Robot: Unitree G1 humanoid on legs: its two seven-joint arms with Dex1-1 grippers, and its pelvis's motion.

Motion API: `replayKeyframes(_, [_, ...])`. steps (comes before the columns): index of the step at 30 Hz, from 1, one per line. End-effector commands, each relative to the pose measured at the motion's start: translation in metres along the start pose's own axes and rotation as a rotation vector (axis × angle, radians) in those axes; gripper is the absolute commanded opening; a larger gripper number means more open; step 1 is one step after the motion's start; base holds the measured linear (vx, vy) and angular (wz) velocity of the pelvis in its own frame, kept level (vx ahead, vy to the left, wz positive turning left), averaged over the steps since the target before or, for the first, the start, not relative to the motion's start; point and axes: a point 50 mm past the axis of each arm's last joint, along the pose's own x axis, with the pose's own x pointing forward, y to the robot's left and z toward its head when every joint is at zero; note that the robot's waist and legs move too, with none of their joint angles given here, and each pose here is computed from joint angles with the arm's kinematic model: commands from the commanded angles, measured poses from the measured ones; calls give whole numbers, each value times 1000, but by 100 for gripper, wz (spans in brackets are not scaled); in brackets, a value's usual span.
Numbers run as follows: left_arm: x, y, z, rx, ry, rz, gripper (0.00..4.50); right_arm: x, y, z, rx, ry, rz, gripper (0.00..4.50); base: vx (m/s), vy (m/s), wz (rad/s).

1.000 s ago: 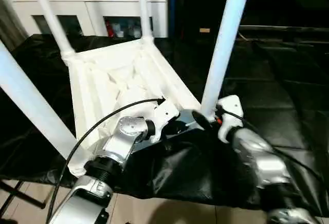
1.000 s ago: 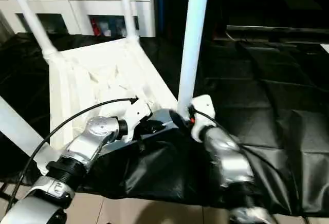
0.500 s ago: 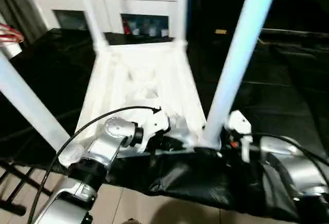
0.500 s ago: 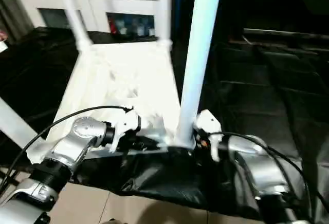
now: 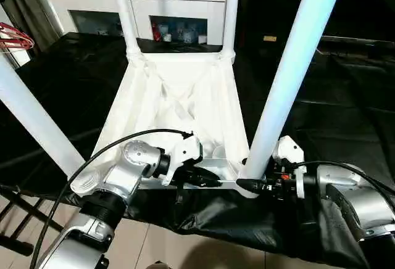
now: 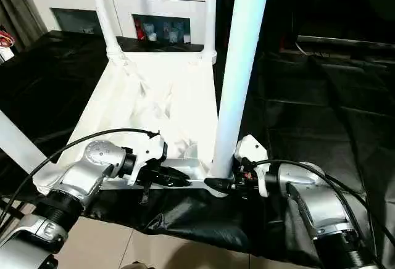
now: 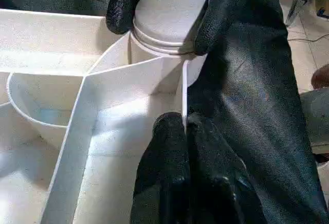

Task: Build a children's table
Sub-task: Rotate leg to tighten

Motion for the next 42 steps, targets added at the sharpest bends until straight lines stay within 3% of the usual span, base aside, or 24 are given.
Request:
replayKeyframes(1, [6,9,28,92,-89,46,0,23,13,4,9,-50,69,261,0,0,0])
replayKeyframes(6, [17,17,37,91,-112,175,0,45,-9,4,81,-102,-274,260,0,0,0])
replayKeyframes(15, [54,21,54,49,-135,341,0,85,-16,15,192,-149,-584,259,0,0,0])
replayKeyframes(18, [58,20,57,54,-141,342,0,88,-19,18,189,-164,-617,259,0,0,0])
replayKeyframes(19, [58,20,57,56,-146,335,0,88,-19,22,219,-198,-592,294,0,0,0])
replayKeyframes(21, [56,18,57,72,-148,314,0,84,-20,23,243,-219,-568,315,0,0,0])
replayKeyframes(26, [44,18,52,89,-154,281,0,69,-21,20,169,-179,-519,363,0,0,0])
replayKeyframes(32, [22,24,45,105,-140,257,0,39,-8,8,118,-117,-268,363,0,0,0])
replayKeyframes(37, [10,24,40,107,-122,224,0,23,-10,8,83,-110,-202,363,0,0,0])
replayKeyframes(42, [3,24,36,104,-109,208,0,13,-9,12,47,-99,-129,317,0,0,0])
